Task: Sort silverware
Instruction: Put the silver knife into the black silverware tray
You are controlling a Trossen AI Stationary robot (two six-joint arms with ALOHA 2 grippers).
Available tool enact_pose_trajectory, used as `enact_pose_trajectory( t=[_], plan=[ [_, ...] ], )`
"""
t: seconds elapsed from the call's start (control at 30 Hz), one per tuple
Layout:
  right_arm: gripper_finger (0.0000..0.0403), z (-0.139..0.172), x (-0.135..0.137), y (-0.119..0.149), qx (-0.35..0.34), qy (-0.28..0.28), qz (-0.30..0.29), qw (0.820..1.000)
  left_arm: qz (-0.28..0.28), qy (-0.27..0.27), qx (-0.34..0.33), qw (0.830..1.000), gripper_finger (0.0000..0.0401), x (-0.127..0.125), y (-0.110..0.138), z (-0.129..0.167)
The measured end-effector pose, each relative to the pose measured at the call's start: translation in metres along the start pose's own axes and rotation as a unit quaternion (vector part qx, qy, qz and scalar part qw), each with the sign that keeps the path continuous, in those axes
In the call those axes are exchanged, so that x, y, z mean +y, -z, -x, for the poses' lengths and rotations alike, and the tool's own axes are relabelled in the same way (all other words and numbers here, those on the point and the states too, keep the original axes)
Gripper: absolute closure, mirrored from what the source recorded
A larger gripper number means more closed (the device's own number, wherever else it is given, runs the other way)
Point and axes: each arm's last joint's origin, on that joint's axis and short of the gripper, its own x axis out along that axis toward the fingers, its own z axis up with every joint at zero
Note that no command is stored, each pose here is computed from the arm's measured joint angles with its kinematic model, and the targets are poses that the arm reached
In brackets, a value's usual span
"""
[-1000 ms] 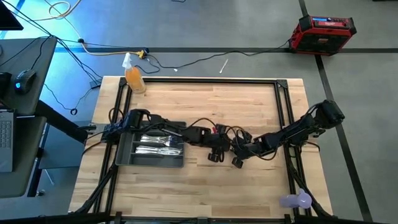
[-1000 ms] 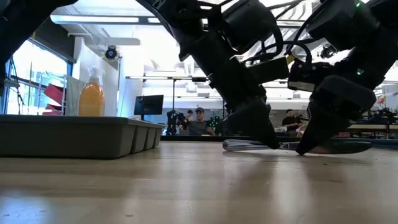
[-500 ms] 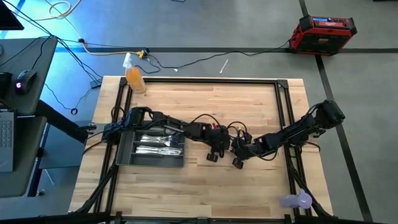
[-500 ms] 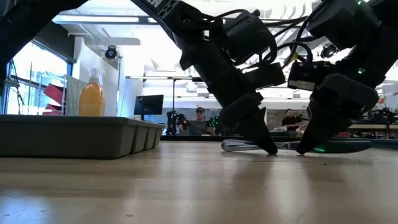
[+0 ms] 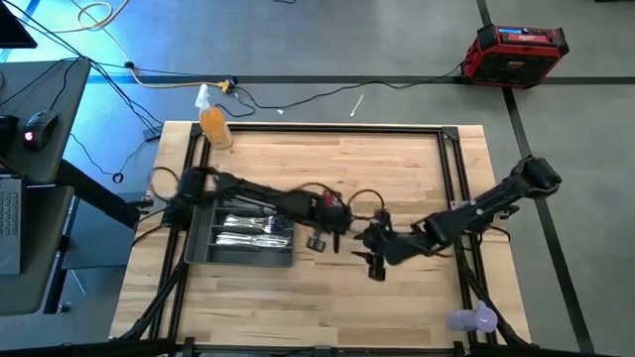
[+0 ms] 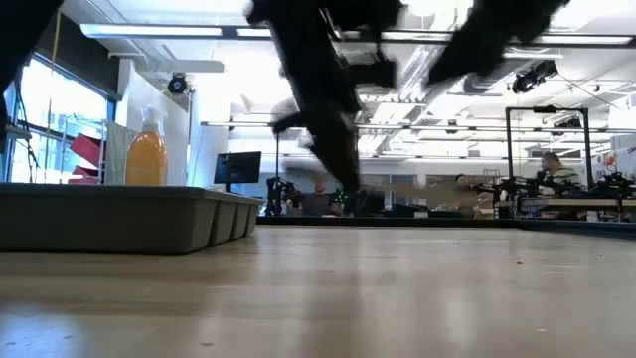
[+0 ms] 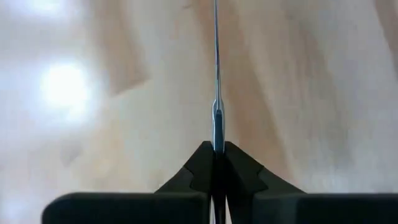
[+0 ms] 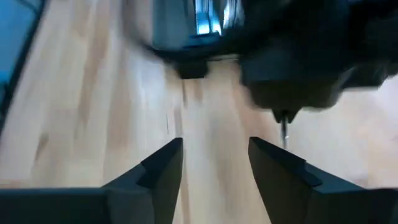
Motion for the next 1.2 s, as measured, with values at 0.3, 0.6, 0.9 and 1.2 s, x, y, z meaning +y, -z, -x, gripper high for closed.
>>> enact_pose_trajectory(
  t=[0.3,0.6,0.9,1.2],
  plan=[
    [0.0234,0.047,0.048,-0.018,-0.120,0.070,0.046,0.989,0.067,0.077,0.068,0.992,0.0400,0.004,0.060,0.123],
    [0.0236,0.023,0.067,-0.004,-0.129,0.111,0.041,0.985,0.172,0.133,0.039,0.975,0.0400,-0.049,0.161,0.157],
    [0.0236,-0.022,0.060,0.000,-0.095,0.112,0.036,0.989,0.235,0.161,-0.023,0.958,0.0400,-0.089,0.227,0.121],
    [0.0236,-0.030,0.054,-0.004,-0.087,0.092,0.023,0.992,0.254,0.168,-0.008,0.953,0.0399,-0.102,0.242,0.090]
  ],
)
